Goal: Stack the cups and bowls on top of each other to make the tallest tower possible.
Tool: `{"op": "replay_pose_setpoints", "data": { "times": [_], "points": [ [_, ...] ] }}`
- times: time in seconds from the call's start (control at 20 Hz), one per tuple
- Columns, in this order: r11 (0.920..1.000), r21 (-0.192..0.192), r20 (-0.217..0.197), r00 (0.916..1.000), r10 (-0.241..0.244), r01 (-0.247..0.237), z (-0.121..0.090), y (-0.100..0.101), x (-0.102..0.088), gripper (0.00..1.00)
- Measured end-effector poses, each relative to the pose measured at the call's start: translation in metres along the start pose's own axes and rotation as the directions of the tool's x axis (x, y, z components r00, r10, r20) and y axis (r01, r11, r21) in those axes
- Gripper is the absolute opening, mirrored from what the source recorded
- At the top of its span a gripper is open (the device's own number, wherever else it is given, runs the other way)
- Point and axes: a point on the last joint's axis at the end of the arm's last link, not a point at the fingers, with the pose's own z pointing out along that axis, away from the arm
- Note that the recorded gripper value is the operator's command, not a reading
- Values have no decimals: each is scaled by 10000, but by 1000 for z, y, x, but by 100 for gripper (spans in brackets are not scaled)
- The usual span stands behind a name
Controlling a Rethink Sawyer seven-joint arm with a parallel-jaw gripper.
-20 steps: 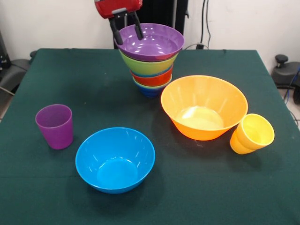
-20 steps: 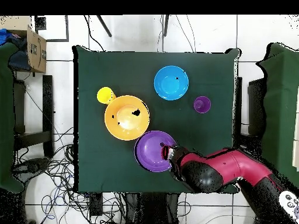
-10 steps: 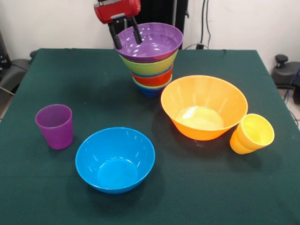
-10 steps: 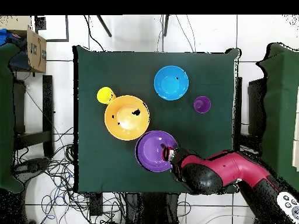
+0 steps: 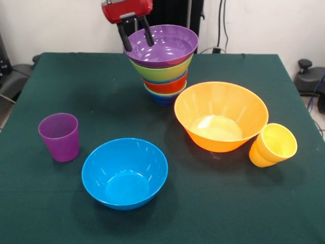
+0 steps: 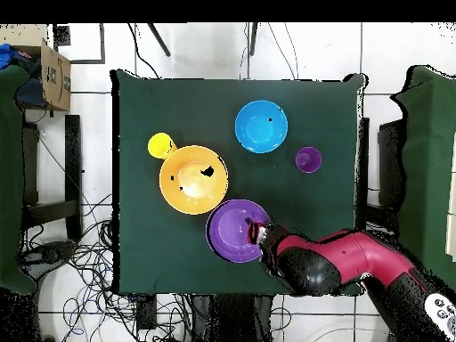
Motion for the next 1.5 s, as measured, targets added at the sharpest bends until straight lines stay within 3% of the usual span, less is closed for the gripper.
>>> {"op": "replay_pose_setpoints", "data": {
  "times": [0.5,0.75,1.1,1.5],
  "points": [
    [9982,208,240,9981,561,-566,-25,11,-23,100],
    [9975,391,230,9980,582,-591,-32,19,-31,100],
    [9958,883,209,9996,215,-232,-35,37,-52,100],
    [9911,1320,276,9994,-193,155,-32,67,-96,100]
  ]
}}
